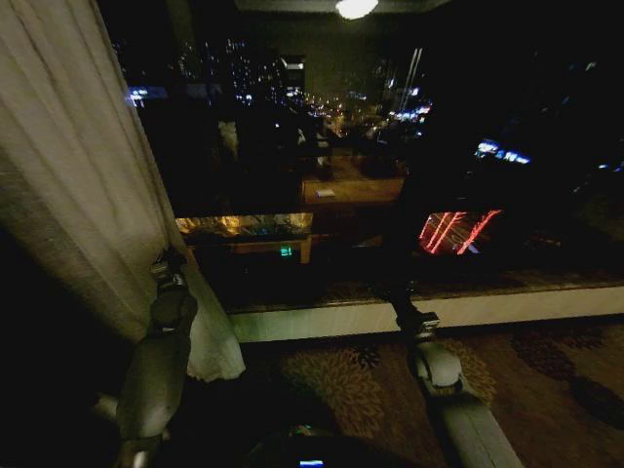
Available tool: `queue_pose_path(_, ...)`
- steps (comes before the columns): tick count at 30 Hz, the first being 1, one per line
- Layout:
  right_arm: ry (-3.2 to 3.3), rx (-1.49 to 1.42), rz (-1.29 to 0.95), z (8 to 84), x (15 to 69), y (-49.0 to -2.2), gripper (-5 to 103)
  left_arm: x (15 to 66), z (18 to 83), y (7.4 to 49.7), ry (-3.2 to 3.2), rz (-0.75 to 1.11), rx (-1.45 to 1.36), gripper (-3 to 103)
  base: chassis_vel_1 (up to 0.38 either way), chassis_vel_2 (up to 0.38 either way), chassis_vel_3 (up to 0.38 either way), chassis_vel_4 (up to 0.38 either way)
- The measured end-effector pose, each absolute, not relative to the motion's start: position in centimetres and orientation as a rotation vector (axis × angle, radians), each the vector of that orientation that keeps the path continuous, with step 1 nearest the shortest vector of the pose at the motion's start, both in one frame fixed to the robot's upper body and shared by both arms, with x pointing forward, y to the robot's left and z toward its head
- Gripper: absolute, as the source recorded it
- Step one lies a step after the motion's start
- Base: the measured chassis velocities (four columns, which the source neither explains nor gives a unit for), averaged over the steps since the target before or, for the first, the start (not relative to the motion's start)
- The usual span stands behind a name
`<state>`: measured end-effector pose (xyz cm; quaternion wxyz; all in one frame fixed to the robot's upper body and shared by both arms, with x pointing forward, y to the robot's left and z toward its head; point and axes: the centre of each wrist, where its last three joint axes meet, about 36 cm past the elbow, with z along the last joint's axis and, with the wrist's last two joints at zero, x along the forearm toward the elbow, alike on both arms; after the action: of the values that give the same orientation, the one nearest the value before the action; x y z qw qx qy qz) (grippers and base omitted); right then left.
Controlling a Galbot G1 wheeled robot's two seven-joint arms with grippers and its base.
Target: Open the curtains by pulling them apart, changing their state from closed to fully open.
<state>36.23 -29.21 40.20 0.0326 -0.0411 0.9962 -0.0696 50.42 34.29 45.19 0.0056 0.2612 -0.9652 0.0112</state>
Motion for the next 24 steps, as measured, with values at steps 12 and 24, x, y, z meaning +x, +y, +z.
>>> queue_pose_path(12, 3.074, -0.125, -0.228, 39.8, 36.2, -29.9, 100, 54.1, 45.7, 43.7, -2.867, 0.144, 1.261, 0, 0.0, 0.0, 0.0, 0.0)
queue_pose_path(24, 3.075, -0.138, -0.229, 39.8, 36.3, -29.9, 100, 53.6, 43.7, 47.9, -2.784, 0.167, 1.382, 0, 0.0, 0.0, 0.0, 0.0)
